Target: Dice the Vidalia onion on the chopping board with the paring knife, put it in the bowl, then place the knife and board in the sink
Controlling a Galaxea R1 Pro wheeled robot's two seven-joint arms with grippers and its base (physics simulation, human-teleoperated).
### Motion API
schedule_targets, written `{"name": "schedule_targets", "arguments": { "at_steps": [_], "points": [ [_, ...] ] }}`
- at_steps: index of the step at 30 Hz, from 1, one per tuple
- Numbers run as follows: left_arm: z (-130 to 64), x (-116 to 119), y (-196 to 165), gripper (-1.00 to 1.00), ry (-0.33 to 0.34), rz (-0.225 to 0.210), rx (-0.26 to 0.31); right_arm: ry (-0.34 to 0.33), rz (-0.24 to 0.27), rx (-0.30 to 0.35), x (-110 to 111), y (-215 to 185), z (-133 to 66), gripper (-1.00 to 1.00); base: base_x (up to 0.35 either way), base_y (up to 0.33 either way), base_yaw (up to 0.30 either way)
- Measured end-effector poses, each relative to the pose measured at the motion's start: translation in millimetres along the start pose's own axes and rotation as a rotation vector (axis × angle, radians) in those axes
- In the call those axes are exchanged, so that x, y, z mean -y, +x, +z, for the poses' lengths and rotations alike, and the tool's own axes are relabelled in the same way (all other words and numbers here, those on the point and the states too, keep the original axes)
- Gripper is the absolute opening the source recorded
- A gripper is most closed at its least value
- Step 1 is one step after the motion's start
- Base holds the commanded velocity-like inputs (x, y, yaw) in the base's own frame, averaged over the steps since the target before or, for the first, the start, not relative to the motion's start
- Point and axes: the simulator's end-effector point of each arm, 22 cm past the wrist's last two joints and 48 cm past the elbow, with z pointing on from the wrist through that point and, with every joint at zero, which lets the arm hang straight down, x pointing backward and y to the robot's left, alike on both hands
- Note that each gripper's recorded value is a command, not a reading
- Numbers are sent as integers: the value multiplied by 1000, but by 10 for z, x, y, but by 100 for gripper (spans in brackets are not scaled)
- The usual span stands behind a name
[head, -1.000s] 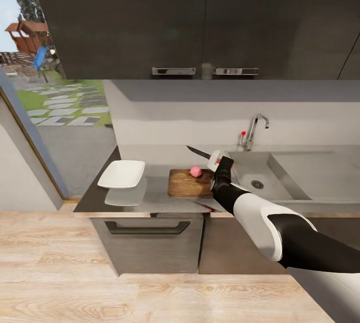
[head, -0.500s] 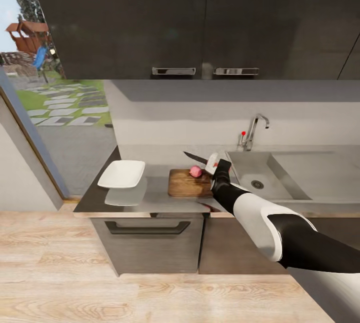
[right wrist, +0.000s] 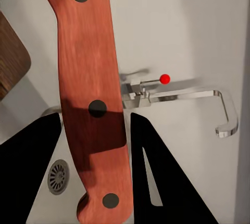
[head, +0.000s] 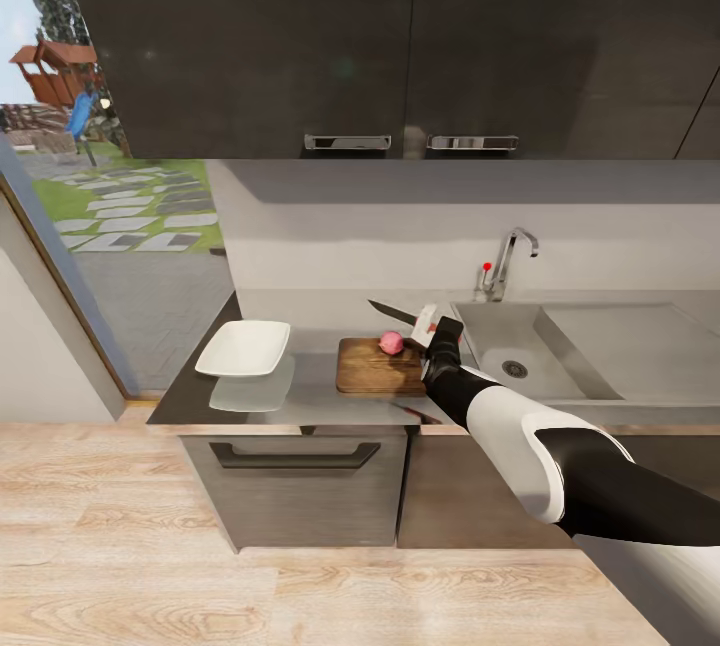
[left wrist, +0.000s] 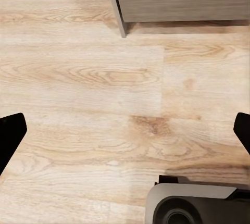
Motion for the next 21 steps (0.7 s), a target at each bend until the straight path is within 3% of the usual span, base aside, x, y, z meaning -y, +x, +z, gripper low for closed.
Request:
{"name": "schedule_targets", "arguments": {
  "at_steps": [14, 16, 21],
  "points": [
    [-1, 4, 2, 100, 0, 0, -1, -19, -5, -3, -48, 9, -2, -100, 0, 0, 0],
    [-1, 6, 1, 100, 1, 0, -1, -59, -7, -6, -136, 15, -5, -100, 0, 0, 0],
    [-1, 10, 1, 100, 1, -1, 0, -74, -75, 10, -167, -14, -7, -100, 0, 0, 0]
  ]
}}
